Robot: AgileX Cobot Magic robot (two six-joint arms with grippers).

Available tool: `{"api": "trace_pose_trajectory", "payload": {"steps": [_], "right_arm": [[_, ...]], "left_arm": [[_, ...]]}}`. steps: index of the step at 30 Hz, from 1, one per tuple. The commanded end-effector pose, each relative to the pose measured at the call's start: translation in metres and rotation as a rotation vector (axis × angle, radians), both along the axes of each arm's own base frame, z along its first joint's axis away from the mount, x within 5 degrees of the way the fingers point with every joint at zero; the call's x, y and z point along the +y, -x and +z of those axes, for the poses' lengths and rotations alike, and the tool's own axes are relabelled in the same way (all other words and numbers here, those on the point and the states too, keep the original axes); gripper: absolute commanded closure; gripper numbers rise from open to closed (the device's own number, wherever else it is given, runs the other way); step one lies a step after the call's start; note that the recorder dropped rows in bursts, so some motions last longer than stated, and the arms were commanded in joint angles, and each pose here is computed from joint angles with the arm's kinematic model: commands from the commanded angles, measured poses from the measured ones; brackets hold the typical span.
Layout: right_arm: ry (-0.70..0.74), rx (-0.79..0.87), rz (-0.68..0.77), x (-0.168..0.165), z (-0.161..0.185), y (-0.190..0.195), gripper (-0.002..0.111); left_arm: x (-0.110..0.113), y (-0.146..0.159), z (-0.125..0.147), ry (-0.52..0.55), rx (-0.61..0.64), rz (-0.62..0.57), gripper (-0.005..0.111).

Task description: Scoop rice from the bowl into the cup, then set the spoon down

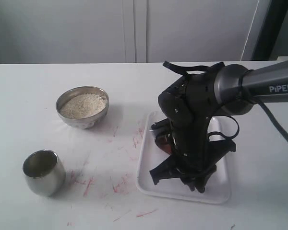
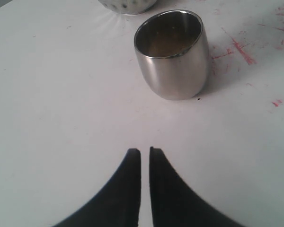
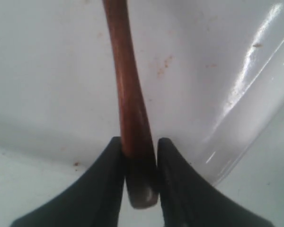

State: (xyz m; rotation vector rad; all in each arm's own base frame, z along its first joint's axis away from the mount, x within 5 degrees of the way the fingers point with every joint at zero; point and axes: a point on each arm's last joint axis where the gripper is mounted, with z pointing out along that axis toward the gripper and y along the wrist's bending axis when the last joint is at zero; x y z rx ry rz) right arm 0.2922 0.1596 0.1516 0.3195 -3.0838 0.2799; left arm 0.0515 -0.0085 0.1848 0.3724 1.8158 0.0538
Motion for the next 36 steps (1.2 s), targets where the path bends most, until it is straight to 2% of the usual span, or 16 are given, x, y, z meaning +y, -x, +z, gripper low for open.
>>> {"api": "trace_pose_trajectory", "payload": {"steps": [1, 13, 15, 17, 19, 20, 28, 36], "right_arm": [[-0.007, -0.006, 0.004, -0.001, 0.0, -0.002, 0.079], [-0.011, -0.037, 0.021, -0.001, 0.004, -0.004, 0.077], [-0.021, -0.069, 0.031, -0.001, 0.01, -0.005, 0.082], [-0.042, -0.116, 0.041, -0.001, 0.019, -0.006, 0.093], [-0.076, -0.175, 0.048, -0.001, 0.032, -0.006, 0.106], [-0.102, -0.216, 0.052, 0.0, 0.04, -0.007, 0.108], [-0.317, -0.561, 0.092, -0.002, 0.118, 0.002, 0.108], [-0.519, -0.927, 0.164, -0.024, 0.192, 0.046, 0.108]], "left_arm": [[0.0, 0.001, -0.006, -0.001, 0.04, 0.0, 0.092], [0.0, 0.001, -0.006, -0.001, 0.04, 0.0, 0.092], [0.0, 0.001, -0.006, -0.001, 0.04, 0.0, 0.092], [0.0, 0.001, -0.006, -0.001, 0.04, 0.0, 0.092], [0.0, 0.001, -0.006, -0.001, 0.04, 0.0, 0.092], [0.0, 0.001, -0.006, -0.001, 0.04, 0.0, 0.092], [0.0, 0.001, -0.006, -0.001, 0.04, 0.0, 0.092], [0.0, 0.001, -0.006, -0.001, 0.04, 0.0, 0.092]]}}
